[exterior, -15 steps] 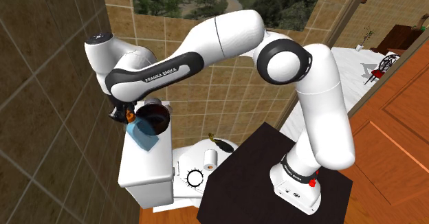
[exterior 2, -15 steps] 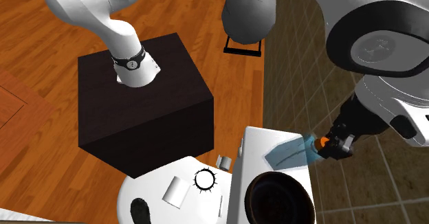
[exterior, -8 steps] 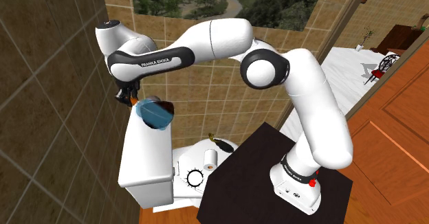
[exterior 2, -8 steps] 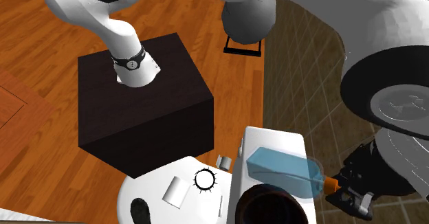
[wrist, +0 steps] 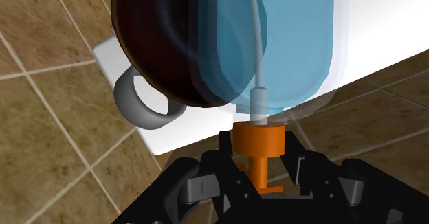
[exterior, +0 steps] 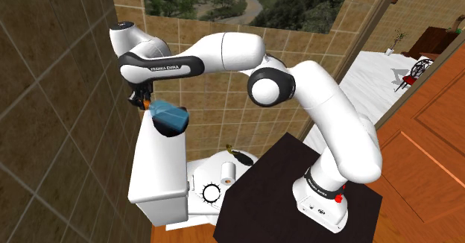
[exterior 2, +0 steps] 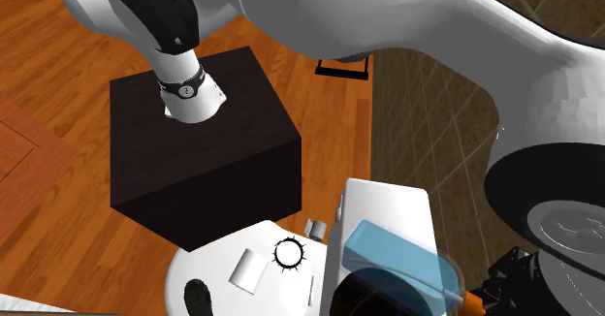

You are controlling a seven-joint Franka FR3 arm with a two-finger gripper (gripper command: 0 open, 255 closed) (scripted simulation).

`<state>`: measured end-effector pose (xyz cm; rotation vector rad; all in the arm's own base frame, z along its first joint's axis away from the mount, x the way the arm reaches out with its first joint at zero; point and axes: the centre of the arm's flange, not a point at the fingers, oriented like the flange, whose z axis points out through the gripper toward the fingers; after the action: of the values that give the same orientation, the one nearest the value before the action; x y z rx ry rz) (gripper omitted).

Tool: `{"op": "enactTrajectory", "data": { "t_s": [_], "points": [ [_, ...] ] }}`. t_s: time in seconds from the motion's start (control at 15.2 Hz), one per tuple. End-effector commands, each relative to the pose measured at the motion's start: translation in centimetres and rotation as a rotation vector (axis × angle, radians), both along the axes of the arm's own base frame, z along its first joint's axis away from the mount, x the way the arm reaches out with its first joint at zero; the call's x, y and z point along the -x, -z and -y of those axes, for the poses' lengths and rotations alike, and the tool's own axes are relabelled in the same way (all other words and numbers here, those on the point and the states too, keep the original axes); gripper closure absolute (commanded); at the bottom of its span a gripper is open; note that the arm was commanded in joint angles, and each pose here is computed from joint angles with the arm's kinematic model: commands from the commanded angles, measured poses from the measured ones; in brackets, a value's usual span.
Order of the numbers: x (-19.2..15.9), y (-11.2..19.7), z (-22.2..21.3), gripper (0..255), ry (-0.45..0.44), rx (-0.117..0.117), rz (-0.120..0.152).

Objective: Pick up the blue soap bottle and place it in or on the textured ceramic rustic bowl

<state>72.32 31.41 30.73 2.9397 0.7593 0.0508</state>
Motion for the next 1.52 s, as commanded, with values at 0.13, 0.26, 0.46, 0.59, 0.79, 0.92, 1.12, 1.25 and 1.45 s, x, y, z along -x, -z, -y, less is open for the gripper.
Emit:
{"op": "enactTrajectory", "data": {
  "t_s": [0.13, 0.26, 0.46, 0.59, 0.79, 0.92, 1.12, 1.25, 1.45],
  "points": [
    [0.0, 2.2, 0.0, 255, 0.000, 0.000, 0.000],
    [0.0, 3.2, 0.0, 255, 0.000, 0.000, 0.000],
    [0.0, 4.8, 0.0, 255, 0.000, 0.000, 0.000],
    [0.0, 5.9, 0.0, 255, 0.000, 0.000, 0.000],
    [0.0, 6.2, 0.0, 255, 0.000, 0.000, 0.000],
    [0.0, 6.2, 0.0, 255, 0.000, 0.000, 0.000],
    [0.0, 6.2, 0.0, 255, 0.000, 0.000, 0.000],
    [-0.1, 6.1, -0.1, 0, 0.000, 0.000, 0.000],
    [-0.1, 6.1, -0.1, 0, 0.000, 0.000, 0.000]
  ]
}}
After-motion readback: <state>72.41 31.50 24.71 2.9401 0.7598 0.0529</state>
